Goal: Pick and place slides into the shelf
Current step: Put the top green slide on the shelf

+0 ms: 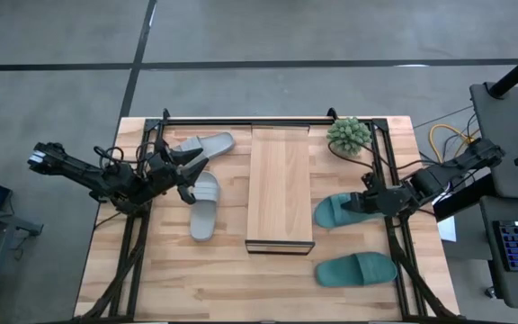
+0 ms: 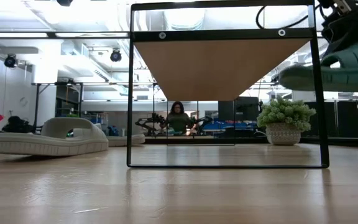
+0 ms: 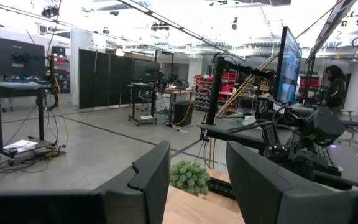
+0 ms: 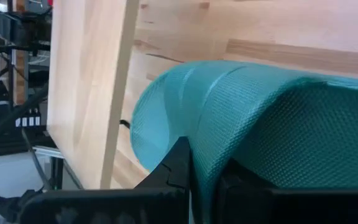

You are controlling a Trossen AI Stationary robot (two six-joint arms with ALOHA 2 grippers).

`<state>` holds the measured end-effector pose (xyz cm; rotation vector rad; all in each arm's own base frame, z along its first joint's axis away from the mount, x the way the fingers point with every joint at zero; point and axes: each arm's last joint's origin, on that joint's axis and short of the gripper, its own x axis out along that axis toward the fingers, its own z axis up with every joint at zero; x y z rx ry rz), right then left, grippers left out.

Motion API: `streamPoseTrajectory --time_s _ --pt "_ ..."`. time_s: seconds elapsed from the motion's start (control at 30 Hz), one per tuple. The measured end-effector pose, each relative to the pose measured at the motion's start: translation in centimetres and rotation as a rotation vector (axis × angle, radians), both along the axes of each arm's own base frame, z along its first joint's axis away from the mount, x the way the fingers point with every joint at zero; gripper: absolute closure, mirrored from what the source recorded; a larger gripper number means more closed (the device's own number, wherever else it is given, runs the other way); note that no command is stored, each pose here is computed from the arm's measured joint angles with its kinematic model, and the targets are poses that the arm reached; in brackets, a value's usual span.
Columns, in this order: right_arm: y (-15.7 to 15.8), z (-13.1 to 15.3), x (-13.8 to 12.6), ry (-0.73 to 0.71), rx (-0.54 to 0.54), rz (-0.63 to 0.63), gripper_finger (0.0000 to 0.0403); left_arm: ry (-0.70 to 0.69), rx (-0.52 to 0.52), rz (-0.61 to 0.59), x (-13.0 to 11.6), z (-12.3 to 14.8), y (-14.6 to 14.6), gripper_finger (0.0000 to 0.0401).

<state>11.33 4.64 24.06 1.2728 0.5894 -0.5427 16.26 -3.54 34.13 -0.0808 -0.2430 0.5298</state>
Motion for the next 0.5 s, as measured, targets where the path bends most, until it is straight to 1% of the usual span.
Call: streamPoseTrajectory --time_s 0.17,0.5 --pt "0.0 0.9 0.0 -0.015 -0.007 0.002 0.0391 -0.001 -0.001 0.000 0.1 0.0 0.0 0.0260" --pt "-0.1 1.7 -0.1 -0.040 -0.005 -0.015 0.0390 -0.005 -0.002 0.001 0.3 -0.1 -0.1 0.0260"
